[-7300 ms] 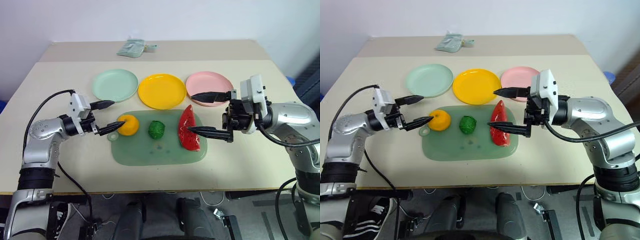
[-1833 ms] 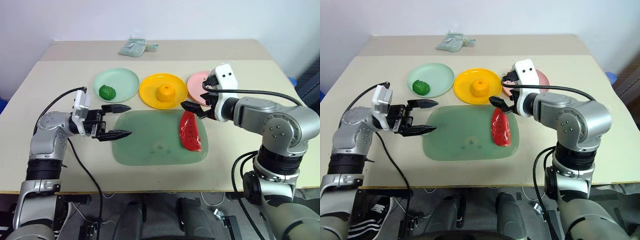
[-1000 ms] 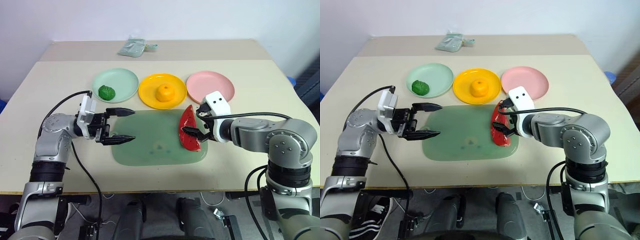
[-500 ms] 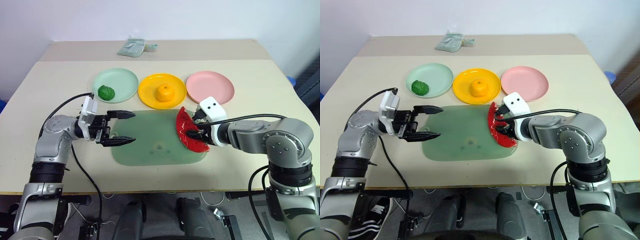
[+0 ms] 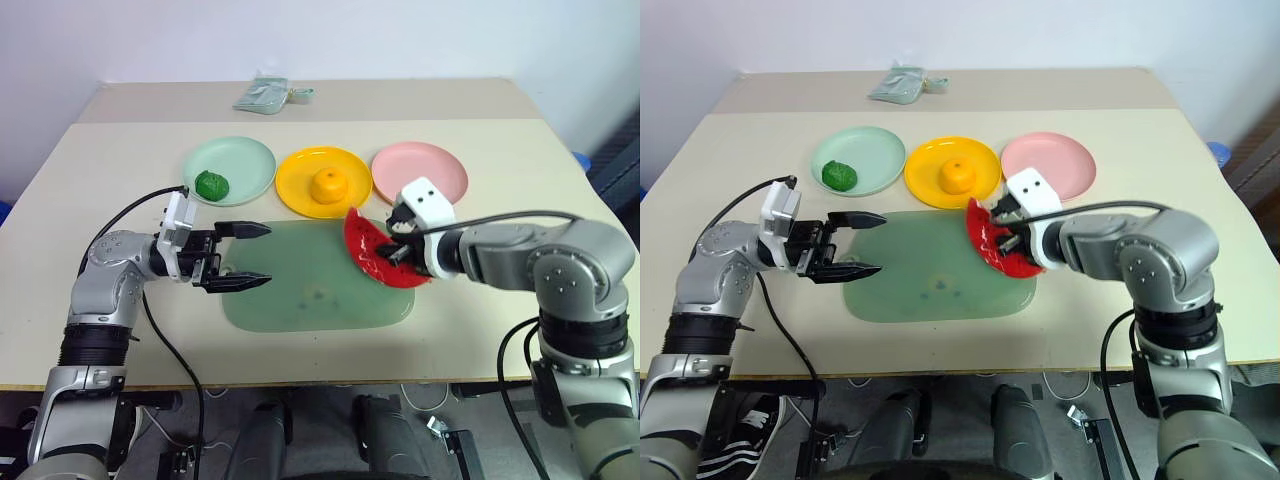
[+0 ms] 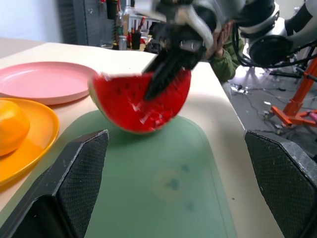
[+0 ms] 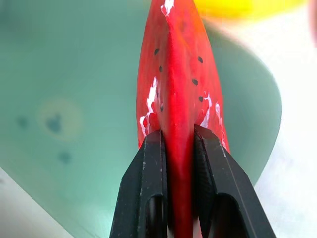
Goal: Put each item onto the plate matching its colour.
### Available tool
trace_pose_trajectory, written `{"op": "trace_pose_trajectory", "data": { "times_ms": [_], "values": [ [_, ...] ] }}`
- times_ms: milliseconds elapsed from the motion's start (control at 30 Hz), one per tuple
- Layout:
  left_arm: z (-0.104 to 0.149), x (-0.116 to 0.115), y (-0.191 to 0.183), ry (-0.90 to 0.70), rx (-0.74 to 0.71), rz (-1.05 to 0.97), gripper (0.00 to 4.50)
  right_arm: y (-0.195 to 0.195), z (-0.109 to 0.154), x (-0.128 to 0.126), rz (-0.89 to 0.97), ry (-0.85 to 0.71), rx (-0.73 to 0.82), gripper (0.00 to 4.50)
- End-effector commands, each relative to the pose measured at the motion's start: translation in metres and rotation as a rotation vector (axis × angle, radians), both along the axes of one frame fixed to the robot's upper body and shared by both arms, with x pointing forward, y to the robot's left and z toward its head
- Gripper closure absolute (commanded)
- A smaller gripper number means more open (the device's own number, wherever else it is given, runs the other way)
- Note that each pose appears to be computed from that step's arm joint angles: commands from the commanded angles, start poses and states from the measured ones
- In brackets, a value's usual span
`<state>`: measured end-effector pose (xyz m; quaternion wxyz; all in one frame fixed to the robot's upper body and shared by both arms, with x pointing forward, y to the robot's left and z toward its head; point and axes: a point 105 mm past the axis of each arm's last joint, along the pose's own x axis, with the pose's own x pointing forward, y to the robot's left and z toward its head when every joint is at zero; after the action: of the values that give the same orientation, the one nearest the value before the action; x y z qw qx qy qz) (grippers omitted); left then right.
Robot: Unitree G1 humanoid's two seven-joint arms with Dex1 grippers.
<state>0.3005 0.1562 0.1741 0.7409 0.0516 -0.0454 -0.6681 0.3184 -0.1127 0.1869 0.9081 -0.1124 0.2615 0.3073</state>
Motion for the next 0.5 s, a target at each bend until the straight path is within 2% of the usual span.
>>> {"op": "trace_pose_trajectory", "data": {
  "times_ms": [33, 167, 333, 467, 500],
  "values": [
    [0.016, 0.009, 0.001, -0.059, -0.053, 0.055, 0.0, -0.023, 0.043, 0.028, -0.105, -0.176, 0.044, 4.37],
    [0.019, 0.03, 0.001, -0.108, -0.05, 0.174, 0.0, -0.061, 0.056, 0.069, -0.243, -0.284, -0.017, 4.37],
    [0.021, 0.04, -0.004, -0.161, -0.065, 0.245, 0.0, -0.09, 0.037, 0.111, -0.343, -0.351, -0.033, 4.37],
    [0.02, 0.039, -0.004, -0.181, -0.059, 0.253, 0.0, -0.098, 0.03, 0.134, -0.432, -0.386, 0.099, 4.37],
    [0.02, 0.038, -0.003, -0.182, -0.058, 0.253, 0.0, -0.097, 0.028, 0.136, -0.428, -0.387, 0.103, 3.87]
  ]
}}
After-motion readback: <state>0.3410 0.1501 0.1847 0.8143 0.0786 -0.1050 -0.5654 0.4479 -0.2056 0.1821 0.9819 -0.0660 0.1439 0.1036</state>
